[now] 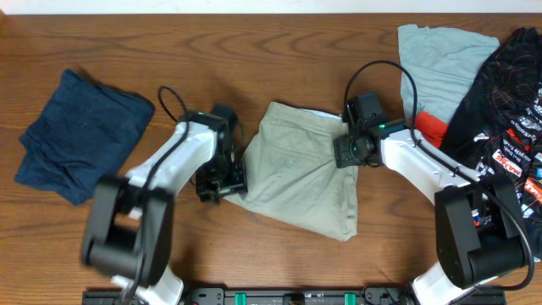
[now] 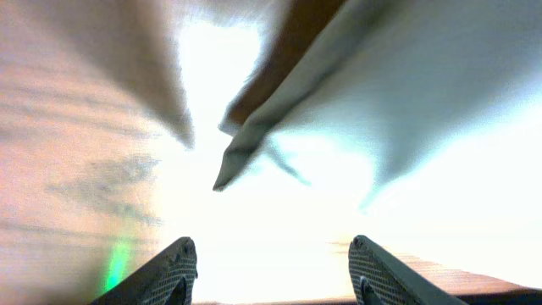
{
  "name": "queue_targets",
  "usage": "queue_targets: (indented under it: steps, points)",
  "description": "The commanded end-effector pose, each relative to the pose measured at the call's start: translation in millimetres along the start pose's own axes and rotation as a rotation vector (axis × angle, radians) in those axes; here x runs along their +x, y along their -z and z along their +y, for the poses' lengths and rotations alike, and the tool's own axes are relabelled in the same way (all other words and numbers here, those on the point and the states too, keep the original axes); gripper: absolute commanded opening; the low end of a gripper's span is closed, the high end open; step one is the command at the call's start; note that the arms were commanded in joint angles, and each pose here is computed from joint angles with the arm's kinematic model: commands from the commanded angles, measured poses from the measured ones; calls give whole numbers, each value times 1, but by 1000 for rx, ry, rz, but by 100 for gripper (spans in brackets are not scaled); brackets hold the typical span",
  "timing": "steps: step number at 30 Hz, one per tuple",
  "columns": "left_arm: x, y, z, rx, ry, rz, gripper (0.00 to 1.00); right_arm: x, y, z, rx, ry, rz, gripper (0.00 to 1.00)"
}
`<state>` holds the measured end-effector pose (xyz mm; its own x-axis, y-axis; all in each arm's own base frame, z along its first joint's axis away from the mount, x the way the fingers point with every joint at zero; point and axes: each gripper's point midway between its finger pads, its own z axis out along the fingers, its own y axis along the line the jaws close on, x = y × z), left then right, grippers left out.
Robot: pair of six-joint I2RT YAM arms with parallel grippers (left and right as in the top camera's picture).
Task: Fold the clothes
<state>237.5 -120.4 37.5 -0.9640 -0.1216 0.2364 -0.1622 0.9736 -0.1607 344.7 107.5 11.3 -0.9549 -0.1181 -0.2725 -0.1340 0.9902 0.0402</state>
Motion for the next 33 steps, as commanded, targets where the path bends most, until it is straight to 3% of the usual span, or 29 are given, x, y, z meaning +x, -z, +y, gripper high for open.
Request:
queue_targets:
  steps: [1, 3, 8, 13, 18, 23, 31, 33]
  points:
    - [-26, 39, -6, 21, -42, -238, 73, -8, 0, -15, 70, -13, -22, 70]
    - [-48, 57, -11, 26, -62, -376, 88, -7, 0, -14, 69, -9, -18, 71]
    - [-74, 64, -26, 62, -150, -478, 95, -5, 0, -11, 65, -2, -11, 73]
    - [-85, 38, -26, 48, -201, -426, 98, -2, 0, -11, 68, -1, 0, 74]
    - [-80, 1, -54, 202, -340, -294, 99, 0, 0, -12, 69, -1, 9, 75]
    - [-71, -31, -61, 270, -341, -173, 98, 3, 0, -12, 71, -1, 19, 75]
    - [-50, -51, -75, 350, -398, -58, 43, 3, 0, -12, 71, -1, 21, 76]
    - [-52, -52, -72, 328, -398, -69, 19, 4, 0, -12, 72, -1, 22, 76]
